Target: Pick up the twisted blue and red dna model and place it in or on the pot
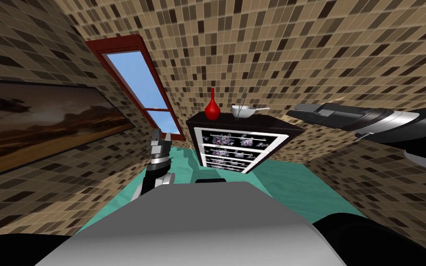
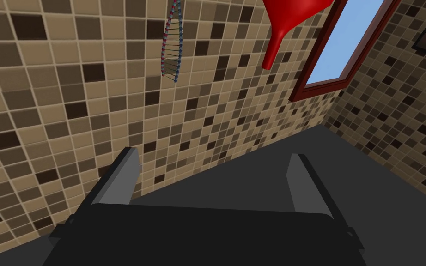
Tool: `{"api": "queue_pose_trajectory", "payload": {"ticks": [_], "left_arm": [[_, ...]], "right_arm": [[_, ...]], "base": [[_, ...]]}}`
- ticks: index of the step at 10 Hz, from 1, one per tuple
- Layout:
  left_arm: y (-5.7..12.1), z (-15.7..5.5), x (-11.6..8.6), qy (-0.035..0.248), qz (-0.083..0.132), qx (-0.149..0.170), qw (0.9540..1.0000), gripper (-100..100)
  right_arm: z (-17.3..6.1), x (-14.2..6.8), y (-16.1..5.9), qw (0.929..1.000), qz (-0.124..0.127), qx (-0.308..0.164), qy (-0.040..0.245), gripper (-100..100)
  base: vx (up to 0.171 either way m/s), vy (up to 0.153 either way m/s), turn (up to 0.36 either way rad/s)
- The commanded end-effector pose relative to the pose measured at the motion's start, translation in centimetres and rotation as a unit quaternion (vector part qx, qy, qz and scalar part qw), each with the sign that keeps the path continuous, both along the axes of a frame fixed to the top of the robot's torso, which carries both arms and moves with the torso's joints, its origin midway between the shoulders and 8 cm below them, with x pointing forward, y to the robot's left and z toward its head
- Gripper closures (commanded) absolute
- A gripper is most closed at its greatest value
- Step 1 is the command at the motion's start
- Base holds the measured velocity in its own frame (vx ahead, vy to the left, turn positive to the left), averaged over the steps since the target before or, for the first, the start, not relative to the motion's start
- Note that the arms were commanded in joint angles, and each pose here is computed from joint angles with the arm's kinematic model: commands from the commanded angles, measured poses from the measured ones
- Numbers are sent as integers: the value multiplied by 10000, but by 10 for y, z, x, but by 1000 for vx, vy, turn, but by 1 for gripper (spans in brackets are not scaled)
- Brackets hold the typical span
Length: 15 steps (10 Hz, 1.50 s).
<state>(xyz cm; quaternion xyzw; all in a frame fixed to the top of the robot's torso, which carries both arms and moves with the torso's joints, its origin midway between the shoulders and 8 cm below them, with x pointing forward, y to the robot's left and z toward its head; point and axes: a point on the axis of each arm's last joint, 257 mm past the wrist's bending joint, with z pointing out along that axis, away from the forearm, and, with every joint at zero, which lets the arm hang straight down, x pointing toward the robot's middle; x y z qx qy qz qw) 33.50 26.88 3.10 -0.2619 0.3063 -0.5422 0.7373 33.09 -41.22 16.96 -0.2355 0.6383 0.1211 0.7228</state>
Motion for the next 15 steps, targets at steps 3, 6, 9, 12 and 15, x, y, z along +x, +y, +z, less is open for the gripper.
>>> {"api": "queue_pose_trajectory", "payload": {"ticks": [3,6,9,12,15], "left_arm": [[0,0,0,0,0,0,10000,0],[0,0,0,0,0,0,10000,0],[0,0,0,0,0,0,10000,0],[0,0,0,0,0,0,10000,0],[0,0,0,0,0,0,10000,0]], "right_arm": [[8,16,6,9996,74,-189,182,-100],[19,35,-3,9989,-49,-263,397,-100],[22,51,3,9979,4,-346,541,-100],[24,69,16,9964,123,-448,703,-100],[25,93,15,9948,67,-428,925,-100]], "base": [[38,28,-37],[66,55,-58],[55,25,-42],[72,50,-59],[79,44,-58]]}}
